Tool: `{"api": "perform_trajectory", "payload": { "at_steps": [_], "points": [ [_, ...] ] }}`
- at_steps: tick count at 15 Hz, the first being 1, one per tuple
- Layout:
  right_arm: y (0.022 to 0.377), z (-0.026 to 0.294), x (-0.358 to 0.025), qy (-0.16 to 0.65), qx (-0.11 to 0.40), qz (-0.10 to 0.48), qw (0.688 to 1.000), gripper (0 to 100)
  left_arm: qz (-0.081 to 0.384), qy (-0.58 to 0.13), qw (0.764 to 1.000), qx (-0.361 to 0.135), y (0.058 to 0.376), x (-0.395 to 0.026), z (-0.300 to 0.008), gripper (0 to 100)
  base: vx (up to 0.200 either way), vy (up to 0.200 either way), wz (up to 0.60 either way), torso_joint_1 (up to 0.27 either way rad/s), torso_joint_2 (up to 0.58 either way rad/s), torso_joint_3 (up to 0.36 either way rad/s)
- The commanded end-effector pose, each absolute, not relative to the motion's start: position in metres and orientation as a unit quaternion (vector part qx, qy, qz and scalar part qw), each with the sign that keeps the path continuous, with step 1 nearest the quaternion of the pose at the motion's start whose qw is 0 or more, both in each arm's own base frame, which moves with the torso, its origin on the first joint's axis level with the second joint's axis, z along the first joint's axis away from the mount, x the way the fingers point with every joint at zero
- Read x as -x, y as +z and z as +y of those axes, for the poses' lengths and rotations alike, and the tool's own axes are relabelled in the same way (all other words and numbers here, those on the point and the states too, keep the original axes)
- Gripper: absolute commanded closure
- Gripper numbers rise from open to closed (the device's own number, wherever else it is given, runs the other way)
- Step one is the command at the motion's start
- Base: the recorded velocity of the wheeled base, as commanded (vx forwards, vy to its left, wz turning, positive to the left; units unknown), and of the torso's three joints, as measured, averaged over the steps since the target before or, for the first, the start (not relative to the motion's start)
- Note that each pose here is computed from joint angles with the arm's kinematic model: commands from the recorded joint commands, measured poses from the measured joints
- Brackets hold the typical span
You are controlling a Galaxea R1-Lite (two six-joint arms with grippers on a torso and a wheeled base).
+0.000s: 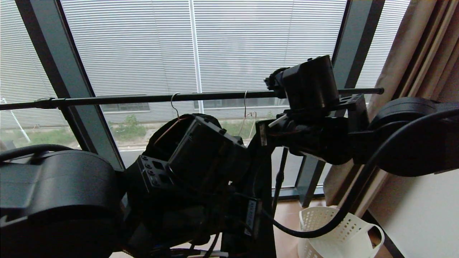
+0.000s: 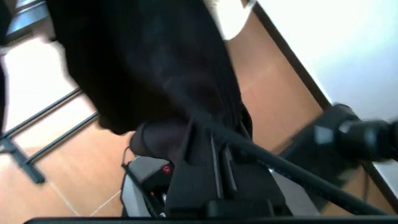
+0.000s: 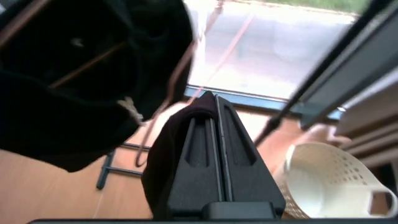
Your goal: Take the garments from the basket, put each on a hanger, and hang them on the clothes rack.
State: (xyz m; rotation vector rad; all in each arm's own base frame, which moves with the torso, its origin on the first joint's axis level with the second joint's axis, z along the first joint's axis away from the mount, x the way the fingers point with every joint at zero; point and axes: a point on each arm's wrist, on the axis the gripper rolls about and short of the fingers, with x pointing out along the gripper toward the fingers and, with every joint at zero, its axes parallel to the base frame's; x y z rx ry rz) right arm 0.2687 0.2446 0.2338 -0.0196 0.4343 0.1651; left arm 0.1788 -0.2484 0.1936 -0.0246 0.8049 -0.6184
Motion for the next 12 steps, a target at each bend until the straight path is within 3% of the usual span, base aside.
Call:
{"api": "perform_trajectory", "payload": {
  "at_steps": [1, 5, 12],
  "points": [
    [0.244, 0.215, -0.262, 0.059, 0.000, 0.209, 0.976, 100, 0.380, -0.271, 0.884, 0.027, 0.196, -0.185, -0.226, 100, 0.000, 0.000, 0.00, 0.000, 0.00, 0.000],
    [0.241, 0.181, -0.234, 0.043, 0.012, 0.222, 0.974, 100, 0.357, -0.229, 0.904, 0.053, 0.188, -0.226, -0.205, 100, 0.000, 0.000, 0.00, 0.000, 0.00, 0.000],
    [0.219, 0.149, -0.194, 0.038, 0.049, 0.252, 0.966, 100, 0.313, -0.228, 0.920, 0.066, 0.203, -0.271, -0.224, 100, 0.000, 0.000, 0.00, 0.000, 0.00, 0.000]
  ]
}}
